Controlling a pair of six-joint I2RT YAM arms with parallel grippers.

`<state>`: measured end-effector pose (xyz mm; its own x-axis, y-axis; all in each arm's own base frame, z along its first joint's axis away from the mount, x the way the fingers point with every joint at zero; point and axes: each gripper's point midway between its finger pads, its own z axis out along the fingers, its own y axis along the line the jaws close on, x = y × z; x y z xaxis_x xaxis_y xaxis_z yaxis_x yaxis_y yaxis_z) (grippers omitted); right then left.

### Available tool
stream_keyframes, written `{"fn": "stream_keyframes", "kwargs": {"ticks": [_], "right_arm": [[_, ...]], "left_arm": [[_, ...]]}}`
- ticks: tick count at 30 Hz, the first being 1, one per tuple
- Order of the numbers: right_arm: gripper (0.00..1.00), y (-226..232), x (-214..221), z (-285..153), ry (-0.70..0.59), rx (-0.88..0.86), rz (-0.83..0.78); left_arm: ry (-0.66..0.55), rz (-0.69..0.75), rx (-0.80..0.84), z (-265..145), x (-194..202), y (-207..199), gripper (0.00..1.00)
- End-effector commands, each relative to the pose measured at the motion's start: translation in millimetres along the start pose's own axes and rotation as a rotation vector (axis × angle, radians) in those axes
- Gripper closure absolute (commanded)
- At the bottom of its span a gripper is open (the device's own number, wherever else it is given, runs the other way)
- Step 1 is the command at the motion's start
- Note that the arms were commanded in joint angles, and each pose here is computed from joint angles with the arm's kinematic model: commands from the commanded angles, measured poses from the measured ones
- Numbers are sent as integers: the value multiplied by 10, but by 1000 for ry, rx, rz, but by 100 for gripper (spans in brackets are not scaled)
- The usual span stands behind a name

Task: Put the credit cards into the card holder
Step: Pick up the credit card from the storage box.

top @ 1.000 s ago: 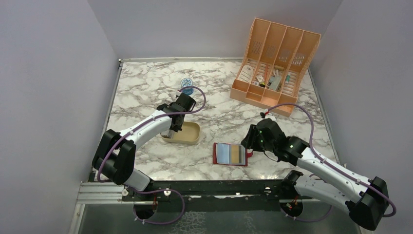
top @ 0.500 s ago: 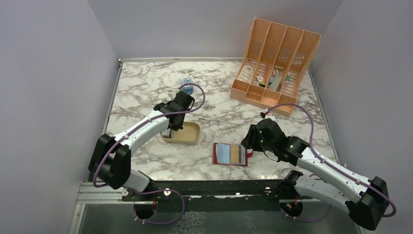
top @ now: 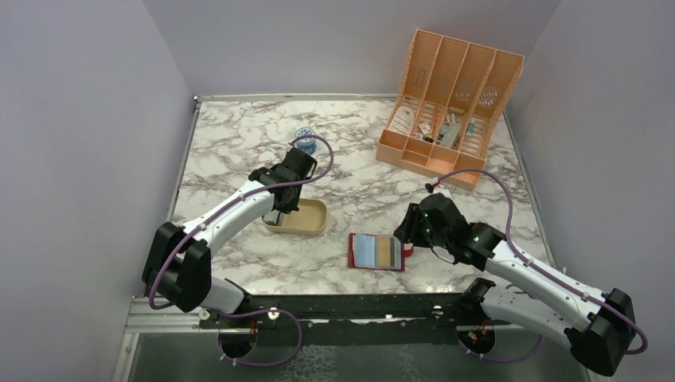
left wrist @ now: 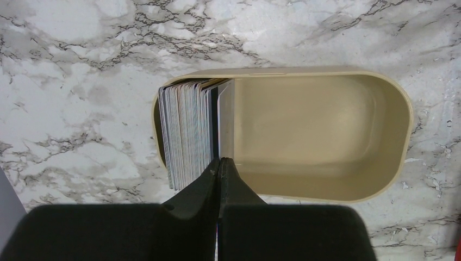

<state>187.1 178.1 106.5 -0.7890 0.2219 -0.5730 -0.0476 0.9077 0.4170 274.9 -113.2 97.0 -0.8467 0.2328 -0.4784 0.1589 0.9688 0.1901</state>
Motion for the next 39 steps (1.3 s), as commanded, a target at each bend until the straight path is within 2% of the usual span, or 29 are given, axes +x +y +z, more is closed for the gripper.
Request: {"fn": "stream_keyframes", "kwargs": {"ticks": [1,9,10,12,18,20,21,22,39], "right_arm": [[57,107,-83,-56,-22,-40,8],[57,128,-107,-70,-29,-47,8],[57,133,-110,-74,-30,-49,7],[57,134,-116,-76,-32,-50,6],[57,153,-130,-81,-34,-55,4],[57,157,-125,-79,-31,-57,5],[57,165,-123,-77,-29,-61,3],[57,161,-116,-73,-27,-60,2],[57,202,-117,-84,-26,-82,0]], "left_arm": [[-42,-35,26,-127,-120,-4,100],[-15,-14,20,-66,-66,-9,100],[-15,-12,9,-61,-66,9,96],[-10,-2,-2,-54,-60,28,100],[-5,5,2,-45,-52,17,100],[3,9,-13,-28,-45,37,89],[7,14,-14,-23,-37,40,98],[9,19,-12,-20,-34,35,100],[-65,-16,20,-278,-250,50,100]]}}
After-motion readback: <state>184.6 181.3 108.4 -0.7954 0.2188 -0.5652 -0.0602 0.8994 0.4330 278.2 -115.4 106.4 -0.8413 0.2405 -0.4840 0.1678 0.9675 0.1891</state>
